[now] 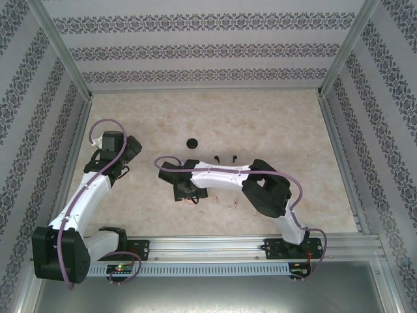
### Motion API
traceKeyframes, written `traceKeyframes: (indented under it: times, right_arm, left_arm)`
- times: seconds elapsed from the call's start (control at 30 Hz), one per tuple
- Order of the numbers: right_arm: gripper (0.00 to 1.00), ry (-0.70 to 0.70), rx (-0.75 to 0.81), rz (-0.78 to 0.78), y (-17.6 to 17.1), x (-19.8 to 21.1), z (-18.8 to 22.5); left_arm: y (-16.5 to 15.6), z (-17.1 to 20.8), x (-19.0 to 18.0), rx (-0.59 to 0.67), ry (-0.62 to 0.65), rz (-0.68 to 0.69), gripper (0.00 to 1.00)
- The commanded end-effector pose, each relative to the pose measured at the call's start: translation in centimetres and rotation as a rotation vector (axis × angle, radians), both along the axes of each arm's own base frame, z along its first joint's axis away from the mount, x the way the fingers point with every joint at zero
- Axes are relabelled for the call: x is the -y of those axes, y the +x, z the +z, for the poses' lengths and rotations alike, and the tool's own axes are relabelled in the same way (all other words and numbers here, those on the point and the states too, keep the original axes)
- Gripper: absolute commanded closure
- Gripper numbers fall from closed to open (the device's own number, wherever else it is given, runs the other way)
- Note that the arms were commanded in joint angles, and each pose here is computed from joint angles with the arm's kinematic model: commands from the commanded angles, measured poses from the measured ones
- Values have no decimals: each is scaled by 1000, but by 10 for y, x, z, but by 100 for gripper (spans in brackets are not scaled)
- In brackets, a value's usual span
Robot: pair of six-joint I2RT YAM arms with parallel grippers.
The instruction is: Insert wireless bluetooth earbuds into charging case
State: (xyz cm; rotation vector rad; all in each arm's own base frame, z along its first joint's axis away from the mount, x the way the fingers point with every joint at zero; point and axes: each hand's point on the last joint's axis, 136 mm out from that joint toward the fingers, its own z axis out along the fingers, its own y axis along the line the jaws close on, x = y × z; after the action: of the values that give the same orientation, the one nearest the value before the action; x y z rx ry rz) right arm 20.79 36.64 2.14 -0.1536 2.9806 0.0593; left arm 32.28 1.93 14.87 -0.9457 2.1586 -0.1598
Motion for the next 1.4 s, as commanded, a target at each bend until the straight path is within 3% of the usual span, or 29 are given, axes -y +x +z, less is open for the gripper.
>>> traceKeyframes:
  times: [0.0,0.5,0.83,0.97,1.13,1.37]
  right_arm:
    - [28,-28,-14,-15,-7,0,-3]
    - [38,-51,-38,-31,-13,-1,-19]
    - [56,-40,-6,-38,-11,6,-17]
    - [59,23,34,-35,-5,4,5]
    - [60,145,114,-43,18,7,51]
    - [59,420,207,-173,93,34,113]
  left_arm:
    - [1,6,-1,11,26,-4,1]
    - [1,2,3,1,16,-27,1]
    - [-6,-6,18,-41,-97,-43,1]
    - [-7,-10,28,-50,-131,-92,1]
    - [5,-4,46,45,-163,-206,1]
    - [24,13,78,280,-235,-388,1]
